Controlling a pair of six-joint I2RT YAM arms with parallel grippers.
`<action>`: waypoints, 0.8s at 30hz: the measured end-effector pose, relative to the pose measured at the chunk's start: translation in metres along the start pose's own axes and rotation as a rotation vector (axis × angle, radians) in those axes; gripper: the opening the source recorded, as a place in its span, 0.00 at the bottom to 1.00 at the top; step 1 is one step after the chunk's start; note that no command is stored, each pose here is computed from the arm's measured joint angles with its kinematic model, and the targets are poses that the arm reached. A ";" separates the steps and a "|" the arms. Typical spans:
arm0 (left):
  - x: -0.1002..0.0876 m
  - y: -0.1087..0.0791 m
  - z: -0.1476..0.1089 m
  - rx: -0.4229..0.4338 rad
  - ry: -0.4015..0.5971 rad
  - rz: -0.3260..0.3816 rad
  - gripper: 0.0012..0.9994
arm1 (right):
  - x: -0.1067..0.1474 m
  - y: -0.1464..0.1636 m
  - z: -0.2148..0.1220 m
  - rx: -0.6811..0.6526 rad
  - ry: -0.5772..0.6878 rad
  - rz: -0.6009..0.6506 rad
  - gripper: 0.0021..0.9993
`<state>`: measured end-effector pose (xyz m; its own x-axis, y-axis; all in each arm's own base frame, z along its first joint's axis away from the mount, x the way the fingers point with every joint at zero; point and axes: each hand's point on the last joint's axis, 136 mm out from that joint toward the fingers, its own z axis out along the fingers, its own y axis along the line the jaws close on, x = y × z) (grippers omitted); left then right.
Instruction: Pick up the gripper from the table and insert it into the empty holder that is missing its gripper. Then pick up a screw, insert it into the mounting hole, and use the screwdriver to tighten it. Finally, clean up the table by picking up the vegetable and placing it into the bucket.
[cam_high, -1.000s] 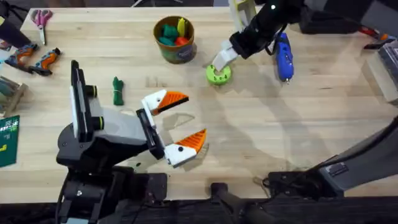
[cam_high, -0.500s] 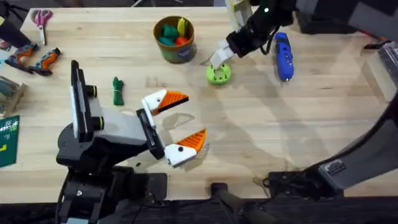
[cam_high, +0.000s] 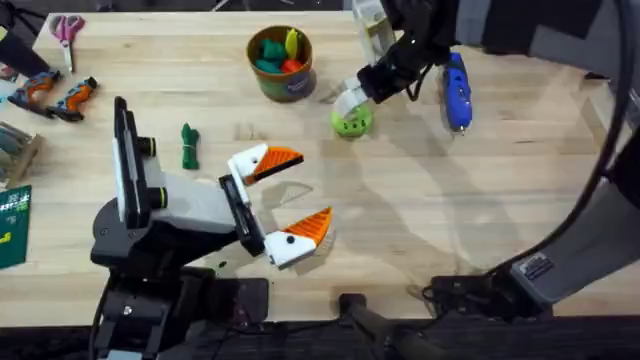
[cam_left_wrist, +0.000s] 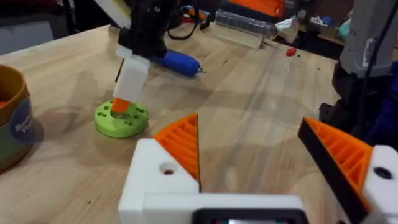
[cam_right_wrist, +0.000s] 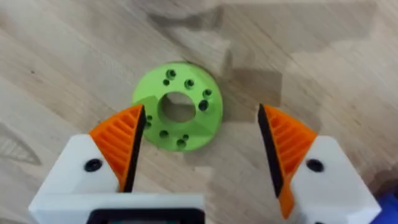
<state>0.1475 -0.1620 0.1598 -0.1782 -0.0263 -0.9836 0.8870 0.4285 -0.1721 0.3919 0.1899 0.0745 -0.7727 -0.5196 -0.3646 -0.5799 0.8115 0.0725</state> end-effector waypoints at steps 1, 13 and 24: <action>0.000 0.000 0.000 0.000 0.000 0.000 0.99 | -0.001 0.000 0.003 -0.001 0.000 -0.002 0.99; 0.000 0.000 0.000 0.000 0.000 0.000 0.99 | 0.000 0.000 0.021 -0.002 0.014 -0.001 0.56; 0.000 0.000 0.000 0.000 0.000 0.000 0.99 | 0.000 -0.002 0.021 0.004 0.013 0.000 0.30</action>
<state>0.1475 -0.1620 0.1598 -0.1782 -0.0263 -0.9836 0.8870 0.4285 -0.1721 0.3983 0.1940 0.0544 -0.7760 -0.5229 -0.3526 -0.5788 0.8125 0.0690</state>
